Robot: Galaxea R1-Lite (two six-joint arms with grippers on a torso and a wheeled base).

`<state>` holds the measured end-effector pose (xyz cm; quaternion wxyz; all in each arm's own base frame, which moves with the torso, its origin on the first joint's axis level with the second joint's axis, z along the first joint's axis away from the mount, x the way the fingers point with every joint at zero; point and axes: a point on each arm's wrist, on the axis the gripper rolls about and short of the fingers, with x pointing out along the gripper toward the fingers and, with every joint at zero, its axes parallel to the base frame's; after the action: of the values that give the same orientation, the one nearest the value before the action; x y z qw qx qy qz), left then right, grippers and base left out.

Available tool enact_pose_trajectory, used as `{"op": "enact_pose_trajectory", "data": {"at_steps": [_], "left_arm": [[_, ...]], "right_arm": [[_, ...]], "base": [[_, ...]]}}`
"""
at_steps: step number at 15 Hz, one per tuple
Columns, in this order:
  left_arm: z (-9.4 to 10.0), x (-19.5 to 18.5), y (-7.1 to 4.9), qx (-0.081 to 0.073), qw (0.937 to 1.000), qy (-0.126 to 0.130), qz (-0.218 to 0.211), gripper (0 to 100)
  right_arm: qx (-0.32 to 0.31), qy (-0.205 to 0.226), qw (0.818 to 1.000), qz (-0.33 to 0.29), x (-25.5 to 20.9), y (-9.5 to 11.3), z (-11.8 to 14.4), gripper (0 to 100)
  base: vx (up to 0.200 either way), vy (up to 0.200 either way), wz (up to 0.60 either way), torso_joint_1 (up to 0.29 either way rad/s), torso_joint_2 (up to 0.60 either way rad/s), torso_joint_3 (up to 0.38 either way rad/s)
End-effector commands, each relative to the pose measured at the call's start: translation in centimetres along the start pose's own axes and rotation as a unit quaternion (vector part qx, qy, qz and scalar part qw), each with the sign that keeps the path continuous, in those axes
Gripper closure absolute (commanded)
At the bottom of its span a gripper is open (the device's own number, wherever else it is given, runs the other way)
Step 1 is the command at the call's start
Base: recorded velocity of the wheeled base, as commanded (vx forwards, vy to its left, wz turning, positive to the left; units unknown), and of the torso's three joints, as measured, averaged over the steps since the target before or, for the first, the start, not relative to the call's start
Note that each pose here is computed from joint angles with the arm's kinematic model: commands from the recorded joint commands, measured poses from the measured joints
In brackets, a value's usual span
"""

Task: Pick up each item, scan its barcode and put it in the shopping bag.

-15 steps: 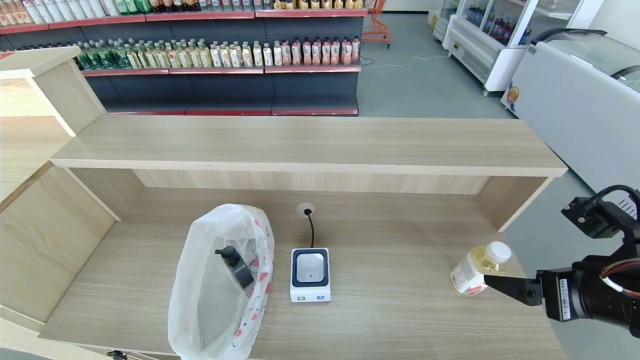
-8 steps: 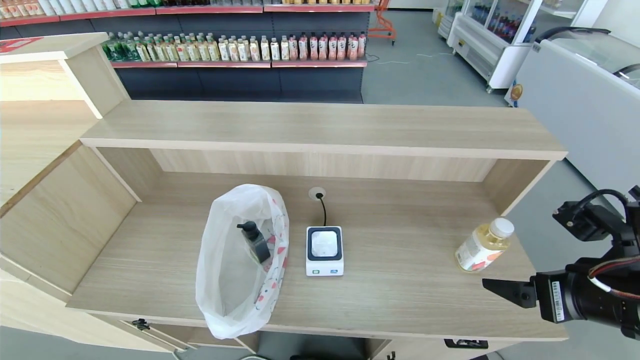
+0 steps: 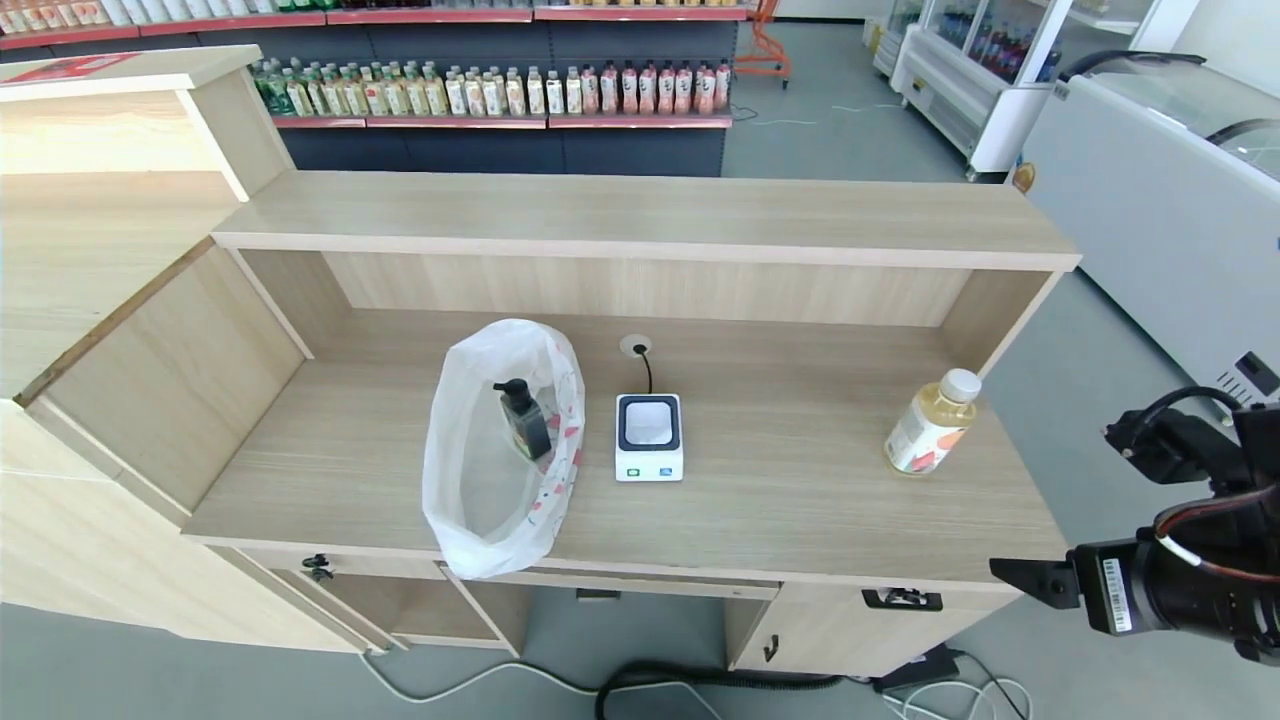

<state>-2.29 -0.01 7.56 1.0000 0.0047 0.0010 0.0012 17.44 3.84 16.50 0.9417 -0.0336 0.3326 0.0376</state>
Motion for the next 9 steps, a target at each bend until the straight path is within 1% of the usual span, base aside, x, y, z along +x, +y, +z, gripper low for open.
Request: {"op": "enact_pose_trajectory", "data": {"at_steps": [1, 3, 5, 9], "left_arm": [[0.0, 0.0, 0.0, 0.0, 1.0, 0.0, 0.001, 0], [0.0, 0.0, 0.0, 0.001, 1.0, 0.0, 0.001, 0], [0.0, 0.0, 0.0, 0.001, 1.0, 0.0, 0.001, 0], [0.0, 0.0, 0.0, 0.0, 1.0, 0.0, 0.0, 0]], "right_arm": [[0.009, 0.005, 1.0, -0.019, 0.6, -0.8, 0.1, 0], [0.012, -0.006, 1.0, -0.025, 0.6, -1.0, 0.3, 0], [0.007, -0.007, 0.999, -0.038, 0.8, -1.5, 0.0, 0], [-0.007, -0.009, 0.997, -0.077, 1.3, -3.2, -1.1, 0]], "base": [[0.0, -0.2, 0.0, -0.012, -0.01, 0.007], [0.0, -0.2, 0.0, 0.012, 0.0, 0.007], [0.0, -0.2, 0.0, 0.01, 0.0, 0.002], [0.0, -0.2, 0.0, 0.007, 0.0, 0.005]]}}
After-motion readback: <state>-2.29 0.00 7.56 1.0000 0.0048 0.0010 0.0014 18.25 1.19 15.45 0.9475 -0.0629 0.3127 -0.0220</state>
